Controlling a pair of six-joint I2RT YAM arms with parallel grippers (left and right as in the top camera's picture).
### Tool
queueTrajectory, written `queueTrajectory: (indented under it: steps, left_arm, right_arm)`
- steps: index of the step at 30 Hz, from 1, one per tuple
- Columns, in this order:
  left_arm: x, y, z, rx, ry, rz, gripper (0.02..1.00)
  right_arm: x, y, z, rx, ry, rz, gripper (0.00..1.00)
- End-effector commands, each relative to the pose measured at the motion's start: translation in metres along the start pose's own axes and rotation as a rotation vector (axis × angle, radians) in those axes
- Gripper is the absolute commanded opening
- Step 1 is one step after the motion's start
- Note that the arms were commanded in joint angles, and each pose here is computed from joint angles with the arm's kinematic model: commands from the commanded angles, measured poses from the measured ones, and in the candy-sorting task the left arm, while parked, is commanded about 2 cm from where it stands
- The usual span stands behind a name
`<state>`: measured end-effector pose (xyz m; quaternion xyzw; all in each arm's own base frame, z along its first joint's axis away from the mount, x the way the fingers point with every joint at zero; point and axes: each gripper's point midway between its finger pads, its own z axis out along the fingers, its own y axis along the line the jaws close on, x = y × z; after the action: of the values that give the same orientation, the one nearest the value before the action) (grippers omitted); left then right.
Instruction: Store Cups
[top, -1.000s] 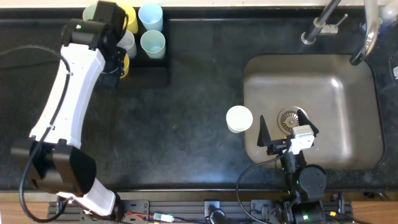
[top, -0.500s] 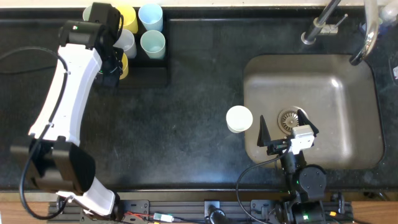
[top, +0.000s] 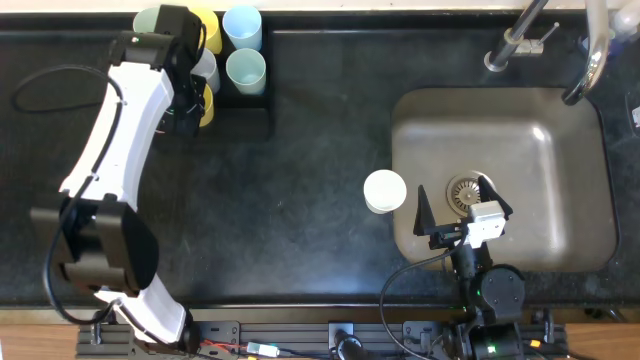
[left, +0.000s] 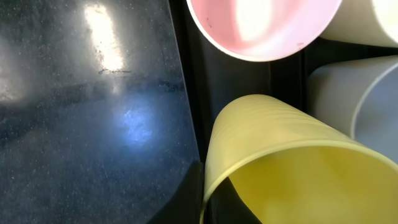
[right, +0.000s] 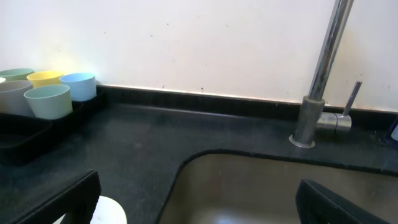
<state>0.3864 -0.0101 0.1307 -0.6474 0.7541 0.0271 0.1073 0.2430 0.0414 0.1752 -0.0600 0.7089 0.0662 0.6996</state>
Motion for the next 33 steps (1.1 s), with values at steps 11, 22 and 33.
queueTrajectory:
  steps: [11,22,33]
  left_arm:
    - [-0.003,0.001,0.025,-0.057,-0.004,-0.029,0.071]
    - [-0.003,-0.006,0.037,-0.054,-0.004,-0.033,0.102]
    - [-0.003,-0.004,0.039,-0.065,-0.003,-0.024,0.130]
  right_arm:
    - [0.003,-0.001,0.000,0.003,-0.001,-0.003,0.996]
    - [0.003,-0.001,0.000,0.003,-0.001,-0.003,0.998]
    - [0.003,-0.001,0.000,0.003,-0.001,-0.003,0.998]
